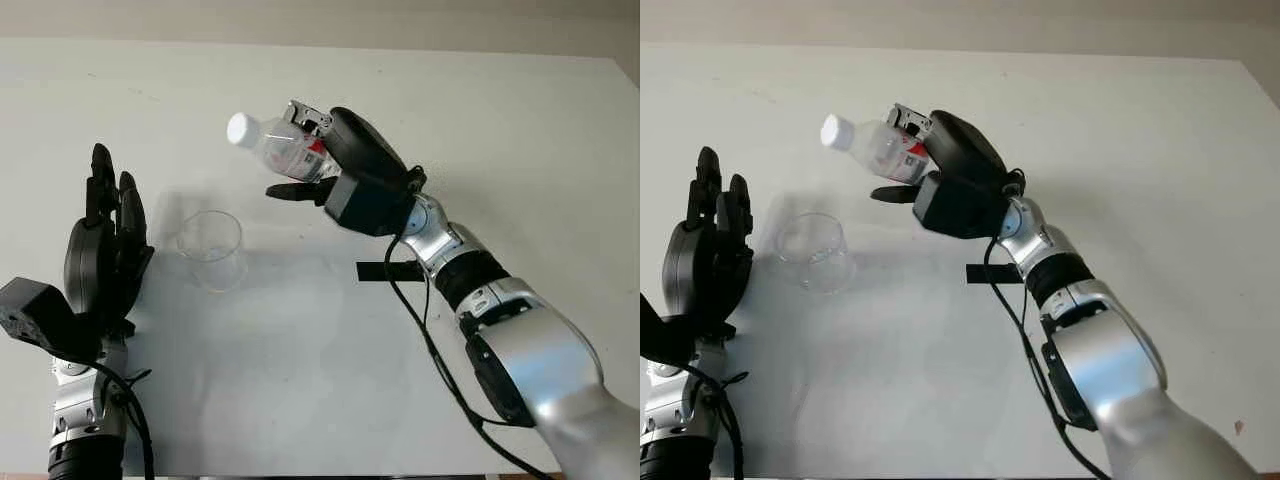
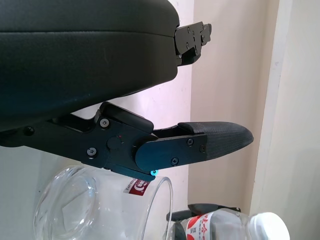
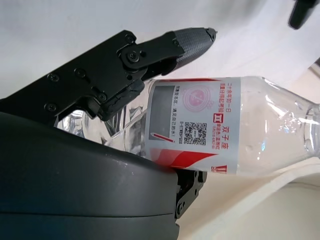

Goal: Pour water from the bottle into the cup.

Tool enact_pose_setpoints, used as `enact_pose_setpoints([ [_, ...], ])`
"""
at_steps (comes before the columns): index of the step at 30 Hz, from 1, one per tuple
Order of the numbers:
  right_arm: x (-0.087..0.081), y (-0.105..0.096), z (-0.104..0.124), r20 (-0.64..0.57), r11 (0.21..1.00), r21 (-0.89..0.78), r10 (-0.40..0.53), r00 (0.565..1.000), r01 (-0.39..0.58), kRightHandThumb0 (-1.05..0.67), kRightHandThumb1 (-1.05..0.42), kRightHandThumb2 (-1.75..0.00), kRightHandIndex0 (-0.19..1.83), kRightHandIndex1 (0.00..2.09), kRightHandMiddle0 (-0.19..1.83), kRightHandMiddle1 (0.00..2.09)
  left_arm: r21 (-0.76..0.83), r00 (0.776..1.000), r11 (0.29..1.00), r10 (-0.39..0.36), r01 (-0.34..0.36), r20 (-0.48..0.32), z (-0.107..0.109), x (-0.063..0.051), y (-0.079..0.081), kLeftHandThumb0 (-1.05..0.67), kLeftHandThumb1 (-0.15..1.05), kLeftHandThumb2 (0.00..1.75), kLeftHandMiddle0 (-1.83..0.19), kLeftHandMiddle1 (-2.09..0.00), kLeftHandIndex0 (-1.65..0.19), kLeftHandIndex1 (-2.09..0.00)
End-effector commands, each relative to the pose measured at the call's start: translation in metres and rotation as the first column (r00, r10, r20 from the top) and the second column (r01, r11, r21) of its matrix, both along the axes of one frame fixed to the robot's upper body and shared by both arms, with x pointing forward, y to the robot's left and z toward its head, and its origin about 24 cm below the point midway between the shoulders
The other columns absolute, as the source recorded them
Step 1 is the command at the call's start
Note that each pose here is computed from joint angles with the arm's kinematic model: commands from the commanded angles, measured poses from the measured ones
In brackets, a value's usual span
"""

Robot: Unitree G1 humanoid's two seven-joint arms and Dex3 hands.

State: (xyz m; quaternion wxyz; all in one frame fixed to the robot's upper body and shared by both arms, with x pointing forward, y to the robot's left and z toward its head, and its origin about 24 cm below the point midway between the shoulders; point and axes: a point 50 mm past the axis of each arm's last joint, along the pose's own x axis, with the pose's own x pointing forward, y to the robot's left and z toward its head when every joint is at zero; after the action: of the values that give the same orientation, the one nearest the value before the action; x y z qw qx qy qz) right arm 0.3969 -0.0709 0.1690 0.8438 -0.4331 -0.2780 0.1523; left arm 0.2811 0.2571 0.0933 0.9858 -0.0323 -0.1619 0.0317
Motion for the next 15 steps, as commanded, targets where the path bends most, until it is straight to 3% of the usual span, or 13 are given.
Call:
enact_pose_setpoints([
  [1,0.001,0.001,0.014,0.077,1.000,-0.017,0.004,0.997,-0.003,-0.33,-1.05,-0.26,1.09,2.09,0.79,2.09,-0.006,1.000,1.000,-0.003,0.003,0.007,0.000,0.001,-0.001,-0.74,1.05,0.54,0.19,-0.03,0.19,0.00],
  [15,-0.002,0.004,0.028,0.433,0.960,-0.269,0.049,0.900,0.077,-0.33,-1.05,-0.21,1.12,2.09,0.79,2.09,-0.002,1.000,1.000,0.001,-0.001,0.003,-0.001,0.001,-0.002,-0.74,1.05,0.55,0.19,-0.03,0.19,0.00],
])
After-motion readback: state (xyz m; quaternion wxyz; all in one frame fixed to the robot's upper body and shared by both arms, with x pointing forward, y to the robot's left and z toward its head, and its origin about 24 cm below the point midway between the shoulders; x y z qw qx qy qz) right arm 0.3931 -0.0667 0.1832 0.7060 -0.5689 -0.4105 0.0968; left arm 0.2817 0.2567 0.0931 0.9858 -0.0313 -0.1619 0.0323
